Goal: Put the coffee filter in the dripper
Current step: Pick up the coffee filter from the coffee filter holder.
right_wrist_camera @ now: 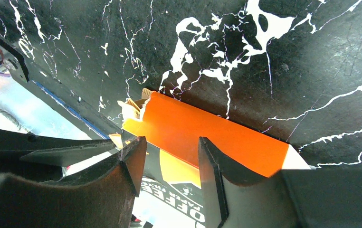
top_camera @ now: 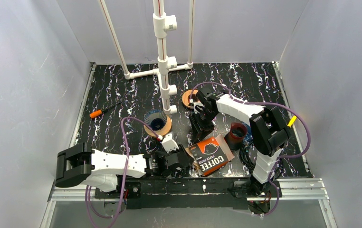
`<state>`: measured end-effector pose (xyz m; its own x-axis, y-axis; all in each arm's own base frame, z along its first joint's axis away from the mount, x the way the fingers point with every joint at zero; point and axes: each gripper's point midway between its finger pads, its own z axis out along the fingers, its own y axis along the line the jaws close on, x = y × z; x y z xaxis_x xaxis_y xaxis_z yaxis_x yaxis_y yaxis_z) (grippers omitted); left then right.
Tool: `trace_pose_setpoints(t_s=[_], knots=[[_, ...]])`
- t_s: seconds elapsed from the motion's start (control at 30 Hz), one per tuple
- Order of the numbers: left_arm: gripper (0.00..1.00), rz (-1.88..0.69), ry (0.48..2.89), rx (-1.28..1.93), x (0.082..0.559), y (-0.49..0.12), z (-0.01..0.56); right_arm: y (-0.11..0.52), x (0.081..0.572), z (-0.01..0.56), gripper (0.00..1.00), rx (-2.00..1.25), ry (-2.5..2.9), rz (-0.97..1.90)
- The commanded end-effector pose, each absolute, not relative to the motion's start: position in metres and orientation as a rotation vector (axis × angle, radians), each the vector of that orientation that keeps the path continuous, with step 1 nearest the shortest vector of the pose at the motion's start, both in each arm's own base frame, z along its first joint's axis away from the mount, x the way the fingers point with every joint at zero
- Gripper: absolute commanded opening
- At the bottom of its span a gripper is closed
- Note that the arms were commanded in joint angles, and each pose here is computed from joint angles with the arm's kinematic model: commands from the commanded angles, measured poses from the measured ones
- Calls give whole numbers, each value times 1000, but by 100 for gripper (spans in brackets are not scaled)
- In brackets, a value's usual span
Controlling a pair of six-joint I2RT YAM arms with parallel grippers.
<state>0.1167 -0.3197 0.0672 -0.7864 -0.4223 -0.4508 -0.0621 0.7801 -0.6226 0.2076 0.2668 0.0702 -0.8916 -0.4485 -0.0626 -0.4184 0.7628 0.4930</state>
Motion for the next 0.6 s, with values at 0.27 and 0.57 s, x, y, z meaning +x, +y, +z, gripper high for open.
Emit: trace_pose_setpoints(t_s=[0.27, 0.57], knots=[[28, -794, 2311, -404, 128, -317, 65, 264, 201, 76, 53, 731, -2897, -805], [33, -794, 2323, -407, 128, -322, 63, 264, 201, 76, 53, 731, -2895, -803]])
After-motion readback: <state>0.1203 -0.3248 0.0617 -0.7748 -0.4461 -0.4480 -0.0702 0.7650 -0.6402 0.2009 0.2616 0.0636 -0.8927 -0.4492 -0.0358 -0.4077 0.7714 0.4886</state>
